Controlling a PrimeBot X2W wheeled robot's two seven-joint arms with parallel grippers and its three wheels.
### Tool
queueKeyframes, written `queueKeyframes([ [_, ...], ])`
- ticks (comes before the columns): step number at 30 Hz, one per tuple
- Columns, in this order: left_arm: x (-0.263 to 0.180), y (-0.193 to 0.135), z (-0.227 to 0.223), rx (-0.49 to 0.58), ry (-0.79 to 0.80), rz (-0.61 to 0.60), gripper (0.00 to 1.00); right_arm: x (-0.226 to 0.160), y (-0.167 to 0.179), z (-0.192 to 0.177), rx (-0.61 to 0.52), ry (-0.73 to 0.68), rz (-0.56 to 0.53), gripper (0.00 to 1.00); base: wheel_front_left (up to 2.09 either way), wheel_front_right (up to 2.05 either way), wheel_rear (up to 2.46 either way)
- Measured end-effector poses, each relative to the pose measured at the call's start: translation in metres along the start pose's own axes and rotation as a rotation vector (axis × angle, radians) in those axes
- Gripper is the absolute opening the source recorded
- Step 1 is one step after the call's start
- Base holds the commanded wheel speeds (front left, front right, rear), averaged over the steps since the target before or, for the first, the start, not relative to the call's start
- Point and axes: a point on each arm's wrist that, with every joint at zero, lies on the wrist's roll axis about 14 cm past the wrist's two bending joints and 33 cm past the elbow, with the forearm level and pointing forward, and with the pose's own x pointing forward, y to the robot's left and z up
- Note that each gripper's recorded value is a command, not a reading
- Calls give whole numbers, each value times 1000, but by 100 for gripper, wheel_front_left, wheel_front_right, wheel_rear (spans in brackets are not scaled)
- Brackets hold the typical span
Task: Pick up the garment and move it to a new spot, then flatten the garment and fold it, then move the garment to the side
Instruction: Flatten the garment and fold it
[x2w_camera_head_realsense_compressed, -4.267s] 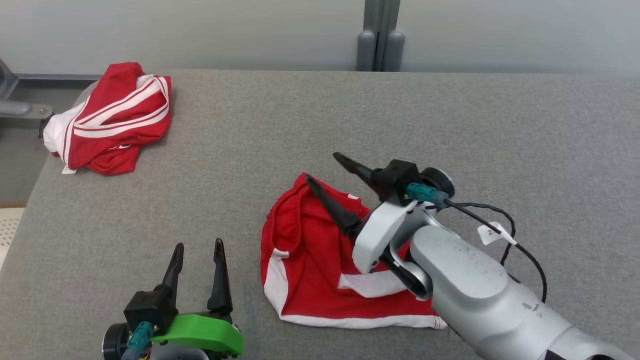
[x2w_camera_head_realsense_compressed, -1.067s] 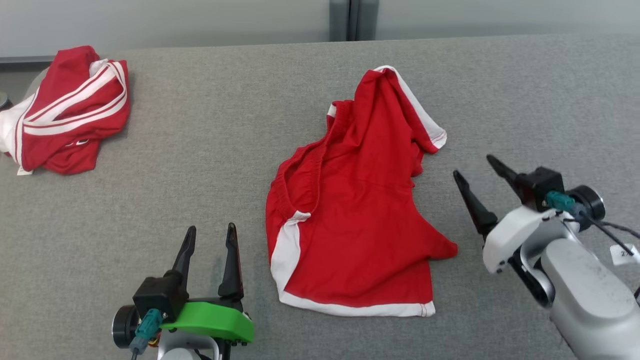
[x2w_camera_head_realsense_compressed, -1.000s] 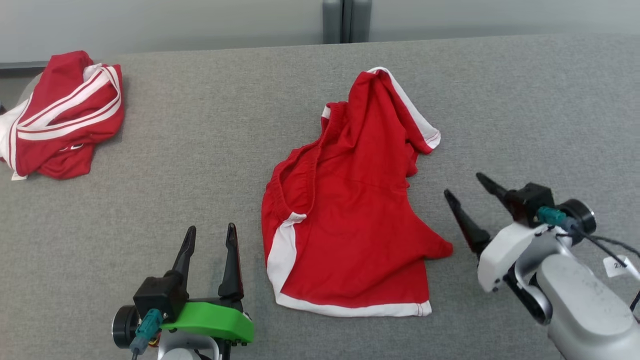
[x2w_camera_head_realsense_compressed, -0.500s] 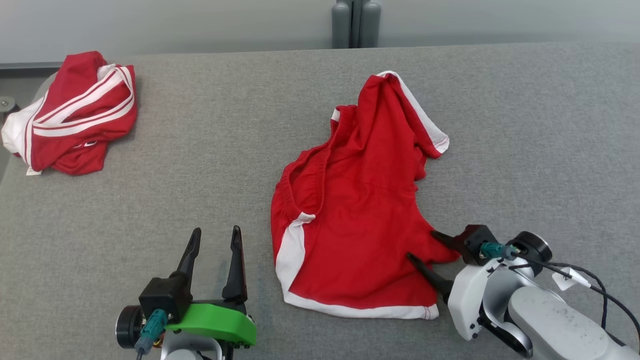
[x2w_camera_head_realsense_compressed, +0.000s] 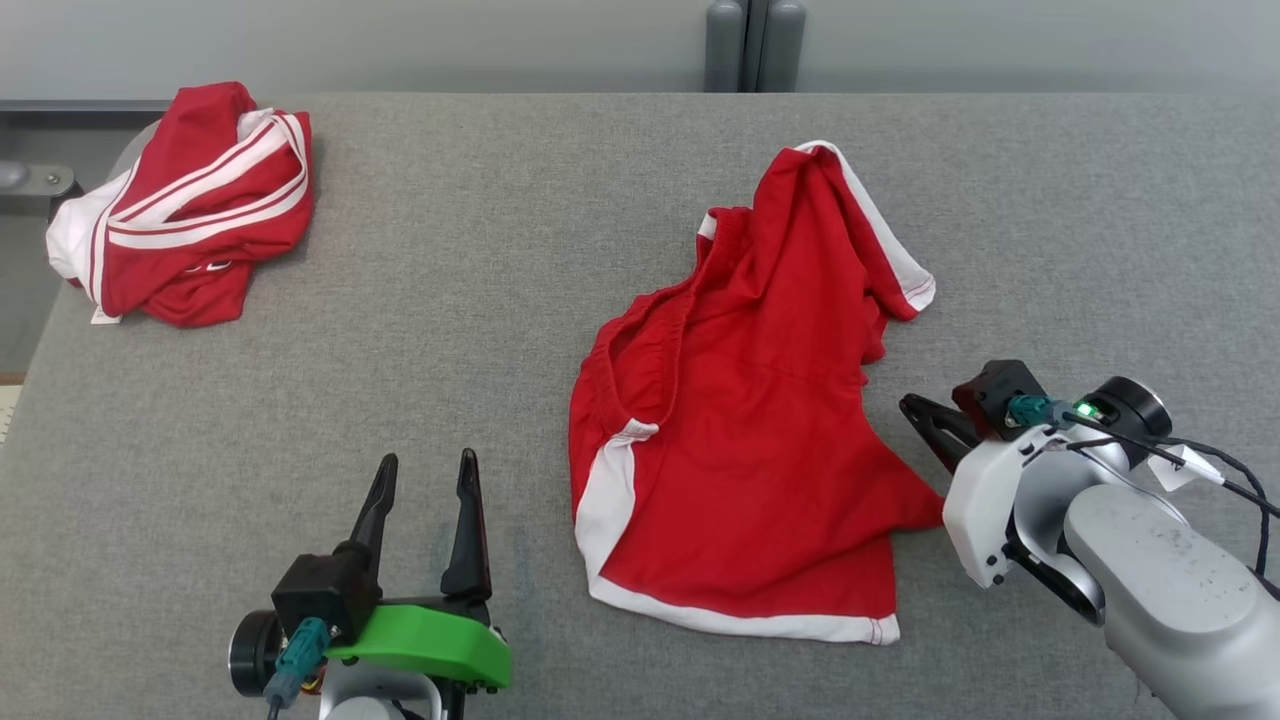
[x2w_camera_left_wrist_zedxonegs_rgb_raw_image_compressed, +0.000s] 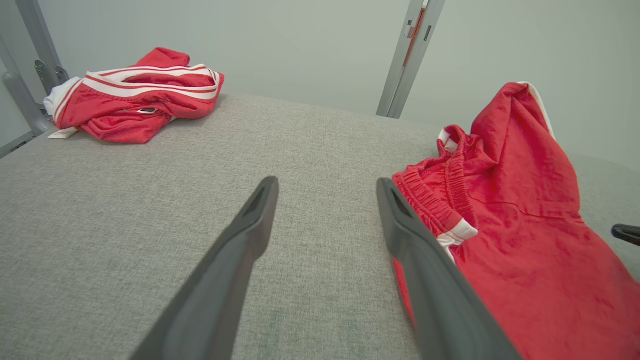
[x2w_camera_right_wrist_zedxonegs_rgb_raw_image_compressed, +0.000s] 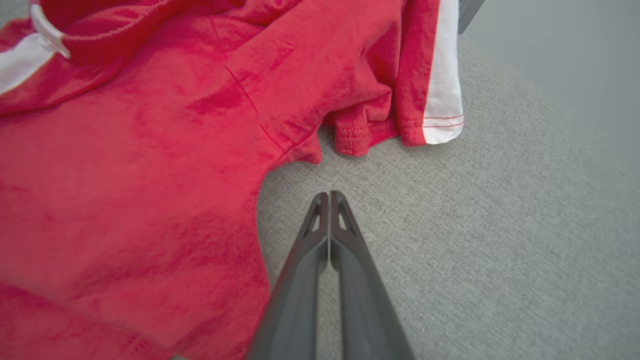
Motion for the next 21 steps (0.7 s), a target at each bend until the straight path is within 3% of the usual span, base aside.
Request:
queueKeyframes([
  [1, 0, 0, 0, 0, -1, 2, 100, 0, 1, 0, 4, 1, 5, 41, 0, 0, 0],
  [2, 0, 1, 1, 0, -3, 4, 100, 1, 4, 0, 9, 1, 12, 100, 0, 0, 0],
  [9, 0, 3, 3, -1, -10, 10, 100, -11, 17, 2, 57, -10, 73, 100, 0, 0, 0],
  [15, 3, -1, 1, -2, -4, 1, 100, -26, 34, -18, 76, 88, 149, 100, 0, 0, 0],
  [21, 8, -2, 0, 0, 0, -6, 100, -17, 52, -36, 55, 164, 203, 100, 0, 0, 0],
])
